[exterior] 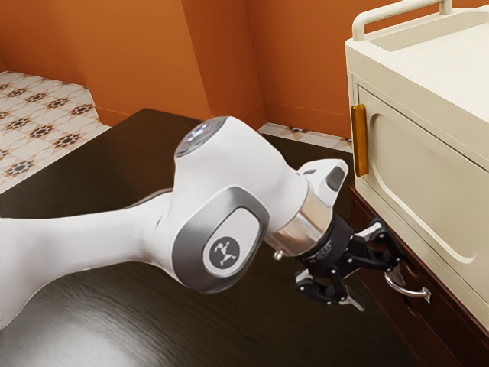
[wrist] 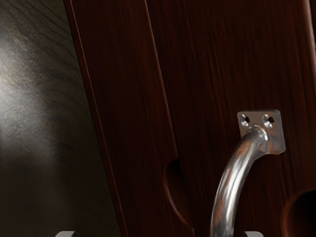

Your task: Pull the drawer handle with one arm to open the drawer

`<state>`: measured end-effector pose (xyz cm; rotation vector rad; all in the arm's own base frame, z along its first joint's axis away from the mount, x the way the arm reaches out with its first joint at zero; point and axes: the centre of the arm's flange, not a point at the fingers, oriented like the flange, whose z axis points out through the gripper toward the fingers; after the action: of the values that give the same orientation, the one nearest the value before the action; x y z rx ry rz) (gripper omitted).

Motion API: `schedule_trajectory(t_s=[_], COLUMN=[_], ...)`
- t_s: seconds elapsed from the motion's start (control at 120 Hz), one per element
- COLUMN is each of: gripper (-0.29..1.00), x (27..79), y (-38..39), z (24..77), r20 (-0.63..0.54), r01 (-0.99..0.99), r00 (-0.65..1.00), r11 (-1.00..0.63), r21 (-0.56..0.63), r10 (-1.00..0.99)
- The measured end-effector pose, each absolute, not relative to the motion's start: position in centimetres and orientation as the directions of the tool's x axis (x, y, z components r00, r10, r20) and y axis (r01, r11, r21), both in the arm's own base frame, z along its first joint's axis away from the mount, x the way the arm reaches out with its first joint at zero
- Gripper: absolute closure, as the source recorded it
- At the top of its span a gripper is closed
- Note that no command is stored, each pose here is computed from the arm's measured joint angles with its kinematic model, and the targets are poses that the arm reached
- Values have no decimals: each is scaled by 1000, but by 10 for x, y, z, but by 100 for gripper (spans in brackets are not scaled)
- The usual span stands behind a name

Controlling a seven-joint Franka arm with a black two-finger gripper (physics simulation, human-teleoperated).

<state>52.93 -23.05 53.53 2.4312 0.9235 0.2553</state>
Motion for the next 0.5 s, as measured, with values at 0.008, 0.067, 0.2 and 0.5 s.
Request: schedule_trajectory(t_s=[0.008,0.067,0.2,0.5], gripper=[29,29,29,29], x=[529,530,528,518], y=[-231,-231,-229,-215], z=[535,533,532,538], r20=[-9,-12,-14,-25], r01=[564,566,568,585], r00=[749,750,749,741], r11=[-631,-632,-632,-627], r21=[533,530,527,514], r10=[662,662,662,671])
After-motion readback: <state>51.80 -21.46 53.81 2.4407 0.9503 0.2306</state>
